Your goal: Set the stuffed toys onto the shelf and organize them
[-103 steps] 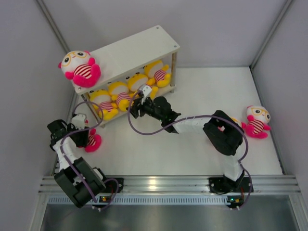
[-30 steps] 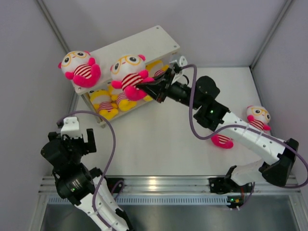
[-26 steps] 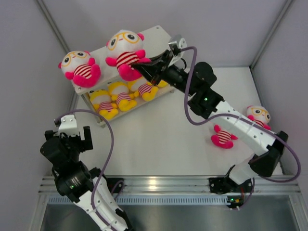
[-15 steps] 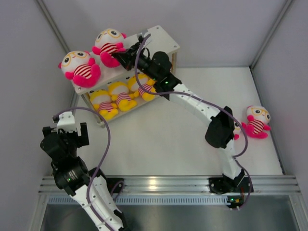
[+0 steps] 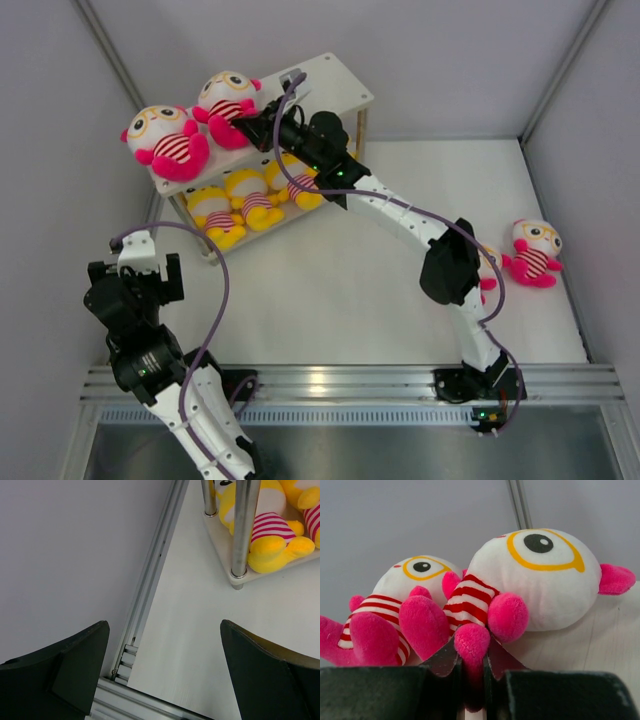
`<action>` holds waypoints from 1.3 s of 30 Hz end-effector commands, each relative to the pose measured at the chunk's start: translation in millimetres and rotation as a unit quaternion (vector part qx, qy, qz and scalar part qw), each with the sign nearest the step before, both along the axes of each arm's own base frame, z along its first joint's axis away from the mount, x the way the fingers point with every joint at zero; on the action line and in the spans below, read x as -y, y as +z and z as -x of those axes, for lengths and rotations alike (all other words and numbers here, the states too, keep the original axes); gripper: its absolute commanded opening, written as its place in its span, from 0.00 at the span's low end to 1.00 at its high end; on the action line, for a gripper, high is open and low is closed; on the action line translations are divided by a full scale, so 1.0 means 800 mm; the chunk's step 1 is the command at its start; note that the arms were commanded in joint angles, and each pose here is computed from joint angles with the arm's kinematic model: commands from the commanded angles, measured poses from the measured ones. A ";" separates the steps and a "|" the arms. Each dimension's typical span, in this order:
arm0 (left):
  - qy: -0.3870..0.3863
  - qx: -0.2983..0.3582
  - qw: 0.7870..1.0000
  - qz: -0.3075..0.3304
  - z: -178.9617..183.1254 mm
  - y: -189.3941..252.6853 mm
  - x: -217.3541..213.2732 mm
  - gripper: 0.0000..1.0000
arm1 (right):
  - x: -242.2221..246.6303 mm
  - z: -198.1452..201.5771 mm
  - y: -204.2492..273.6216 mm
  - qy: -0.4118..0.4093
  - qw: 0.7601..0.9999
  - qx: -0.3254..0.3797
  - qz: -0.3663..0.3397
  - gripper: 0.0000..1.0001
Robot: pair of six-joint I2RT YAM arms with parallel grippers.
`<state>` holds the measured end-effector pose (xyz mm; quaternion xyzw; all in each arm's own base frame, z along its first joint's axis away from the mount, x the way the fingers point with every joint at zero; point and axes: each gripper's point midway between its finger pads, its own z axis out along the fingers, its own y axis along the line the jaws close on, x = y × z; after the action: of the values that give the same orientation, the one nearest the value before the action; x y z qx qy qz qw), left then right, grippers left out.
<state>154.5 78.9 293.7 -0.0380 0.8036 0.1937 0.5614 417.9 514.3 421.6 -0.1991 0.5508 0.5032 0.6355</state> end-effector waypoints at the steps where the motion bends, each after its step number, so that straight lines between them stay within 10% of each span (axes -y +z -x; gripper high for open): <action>1: 0.006 0.016 1.000 -0.019 -0.005 0.012 -0.008 0.99 | 0.043 0.033 0.090 0.010 0.998 0.052 -0.041 0.09; 4: 0.005 0.009 1.000 -0.020 -0.006 0.007 -0.009 0.99 | 0.050 0.040 0.095 0.022 0.997 0.058 -0.035 0.12; 10: 0.002 0.008 1.000 -0.023 -0.006 0.008 -0.009 0.99 | 0.071 0.058 0.100 0.022 0.997 0.071 -0.003 0.99; 20: -0.032 -0.006 0.999 -0.025 -0.014 -0.005 -0.001 0.99 | 0.288 0.077 0.101 -0.238 0.967 0.012 0.091 0.99; 28: -0.079 -0.061 0.995 -0.004 -0.031 -0.062 0.007 0.99 | 0.496 0.125 -0.105 -0.452 0.851 -0.211 0.161 0.99; 32: -0.100 -0.076 0.992 -0.015 -0.033 -0.072 0.013 0.99 | 0.599 0.183 -0.228 -0.583 0.710 -0.320 0.232 0.99; 34: -0.114 -0.073 0.991 -0.016 -0.035 -0.072 0.019 0.99 | 0.626 0.206 -0.265 -0.614 0.676 -0.358 0.196 1.00; 39: -0.128 -0.072 0.989 -0.019 -0.036 -0.072 0.028 0.99 | 0.636 0.208 -0.323 -0.577 0.694 -0.417 0.108 0.99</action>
<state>178.3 57.8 227.1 0.0736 0.8503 0.1270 0.5054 249.6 15.3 153.8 0.2364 0.8537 -0.0520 0.4612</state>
